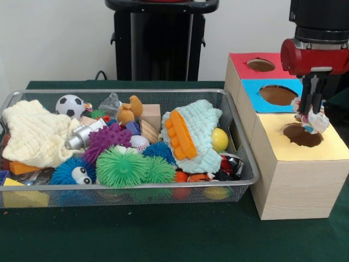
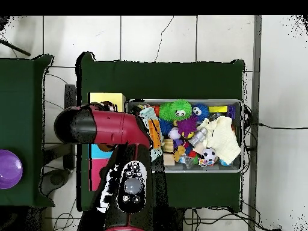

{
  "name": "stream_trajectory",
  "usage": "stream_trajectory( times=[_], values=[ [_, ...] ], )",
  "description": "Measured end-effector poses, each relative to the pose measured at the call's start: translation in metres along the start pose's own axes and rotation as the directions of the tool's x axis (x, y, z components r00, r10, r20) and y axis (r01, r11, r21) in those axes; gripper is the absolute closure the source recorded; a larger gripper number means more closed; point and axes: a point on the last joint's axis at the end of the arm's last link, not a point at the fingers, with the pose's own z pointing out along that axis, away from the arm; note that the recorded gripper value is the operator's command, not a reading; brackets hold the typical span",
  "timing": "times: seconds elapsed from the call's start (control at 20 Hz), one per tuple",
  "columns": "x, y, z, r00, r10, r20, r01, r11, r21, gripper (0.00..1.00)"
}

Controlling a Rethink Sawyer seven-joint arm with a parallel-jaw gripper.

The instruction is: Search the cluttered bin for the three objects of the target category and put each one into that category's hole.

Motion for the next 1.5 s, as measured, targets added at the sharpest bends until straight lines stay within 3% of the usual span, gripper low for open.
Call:
stream_trajectory(
  times=[0.85,1.5],
  values=[
    [0.0015,0.0029,0.0050,1.0000,-0.002,-0.002,0.002,1.0000,-0.004,1.00],
    [-0.0022,-0.0068,0.0094,0.9996,0.026,-0.006,-0.026,0.9996,-0.013,1.00]
  ],
)
